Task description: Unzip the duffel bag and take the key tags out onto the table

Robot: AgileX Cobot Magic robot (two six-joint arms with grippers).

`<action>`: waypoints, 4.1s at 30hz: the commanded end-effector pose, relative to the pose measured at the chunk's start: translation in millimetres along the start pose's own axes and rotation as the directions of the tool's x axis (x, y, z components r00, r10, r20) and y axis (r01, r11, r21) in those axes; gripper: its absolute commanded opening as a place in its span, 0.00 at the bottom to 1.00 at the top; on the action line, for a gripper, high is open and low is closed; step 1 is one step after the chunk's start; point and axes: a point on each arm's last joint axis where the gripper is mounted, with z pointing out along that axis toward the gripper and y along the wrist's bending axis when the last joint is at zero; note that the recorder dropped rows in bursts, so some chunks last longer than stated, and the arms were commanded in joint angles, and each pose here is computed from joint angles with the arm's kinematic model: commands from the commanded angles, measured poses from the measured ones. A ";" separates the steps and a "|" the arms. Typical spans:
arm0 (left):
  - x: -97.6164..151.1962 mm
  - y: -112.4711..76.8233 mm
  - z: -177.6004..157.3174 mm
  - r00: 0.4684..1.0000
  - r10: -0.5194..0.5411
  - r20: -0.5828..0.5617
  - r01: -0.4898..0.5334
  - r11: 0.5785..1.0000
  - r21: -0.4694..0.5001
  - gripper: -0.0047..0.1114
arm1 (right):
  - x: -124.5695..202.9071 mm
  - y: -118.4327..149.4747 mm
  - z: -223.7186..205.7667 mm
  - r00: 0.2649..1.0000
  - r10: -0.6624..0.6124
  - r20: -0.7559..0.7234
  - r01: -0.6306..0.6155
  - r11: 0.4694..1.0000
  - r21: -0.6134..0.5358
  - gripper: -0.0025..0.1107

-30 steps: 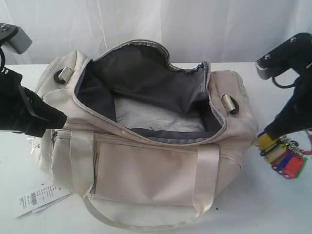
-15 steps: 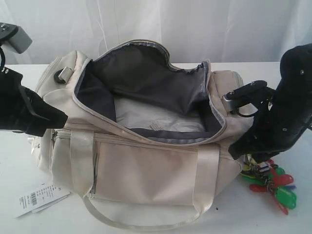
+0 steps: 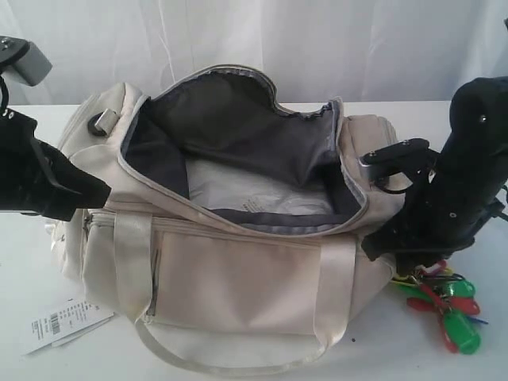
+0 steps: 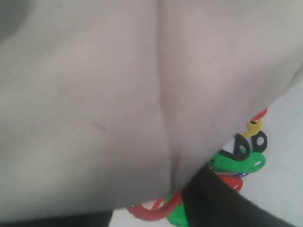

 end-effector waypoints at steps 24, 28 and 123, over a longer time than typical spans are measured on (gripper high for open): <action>-0.2 0.9 -0.1 1.000 0.015 0.017 -0.015 1.000 -0.021 0.04 | 121.9 28.2 -198.5 0.643 -0.053 0.764 0.076 0.997 0.006 0.02; -0.1 1.2 -0.5 1.000 0.021 0.017 -0.020 0.999 -0.027 0.04 | 145.8 31.0 -217.0 0.543 -0.063 0.837 0.072 0.997 0.029 0.02; 158.6 -59.6 -88.1 0.868 0.172 0.467 0.058 0.897 -0.438 0.04 | 165.9 33.8 -227.0 0.487 -0.070 0.870 0.074 0.996 0.039 0.02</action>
